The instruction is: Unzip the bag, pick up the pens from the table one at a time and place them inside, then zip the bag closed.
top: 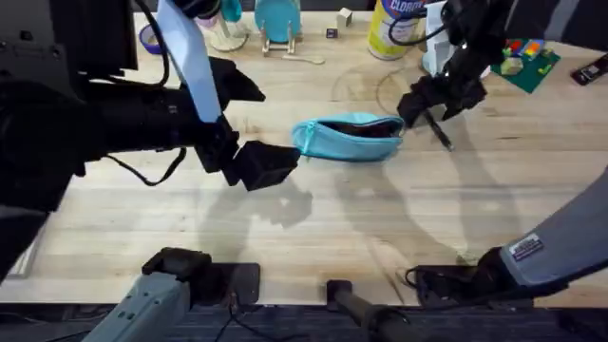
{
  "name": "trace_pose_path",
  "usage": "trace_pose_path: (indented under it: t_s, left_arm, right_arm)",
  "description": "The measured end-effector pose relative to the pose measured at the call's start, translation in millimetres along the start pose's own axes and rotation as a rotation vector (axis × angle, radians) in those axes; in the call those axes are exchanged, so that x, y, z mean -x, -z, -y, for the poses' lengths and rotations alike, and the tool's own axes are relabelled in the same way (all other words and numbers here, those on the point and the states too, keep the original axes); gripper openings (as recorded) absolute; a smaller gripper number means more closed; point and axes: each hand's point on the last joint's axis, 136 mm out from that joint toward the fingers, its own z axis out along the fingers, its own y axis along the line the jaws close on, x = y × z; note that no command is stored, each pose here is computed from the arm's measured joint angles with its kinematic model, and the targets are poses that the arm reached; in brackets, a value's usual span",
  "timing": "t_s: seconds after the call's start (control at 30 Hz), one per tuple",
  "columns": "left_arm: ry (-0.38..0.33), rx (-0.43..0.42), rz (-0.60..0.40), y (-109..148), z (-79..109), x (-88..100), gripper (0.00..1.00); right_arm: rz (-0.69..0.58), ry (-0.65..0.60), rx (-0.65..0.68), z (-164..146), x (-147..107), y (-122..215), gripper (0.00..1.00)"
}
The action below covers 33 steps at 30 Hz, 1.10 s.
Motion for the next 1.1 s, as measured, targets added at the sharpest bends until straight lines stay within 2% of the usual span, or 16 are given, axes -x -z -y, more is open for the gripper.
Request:
trace_pose_path:
  t_s: [0.1,0.2,0.27,0.83,0.97,1.1]
  left_arm:
    - [0.000,0.000,0.000,0,0.0,0.0,0.993]
    - [0.000,0.000,0.000,0,-0.1,0.0,0.993]
    - [0.000,0.000,0.000,0,0.0,0.0,0.993]
    - [0.000,0.000,0.000,0,0.0,0.0,0.993]
    - [0.000,0.000,0.000,0,0.0,-0.1,0.993]
    - [0.000,0.000,0.000,0,0.0,0.0,0.993]
  right_arm:
    - [-0.011,0.003,0.017,-5,-2,-1,0.461]
    - [-0.027,0.002,0.020,-5,-6,-1,0.185]
    - [-0.035,0.001,0.023,-6,-8,-1,0.059]
    - [-0.075,0.005,-0.001,0,-15,6,0.031]
    - [-0.017,0.010,-0.010,3,-6,30,0.032]
    - [0.106,0.032,-0.023,7,2,73,0.033]
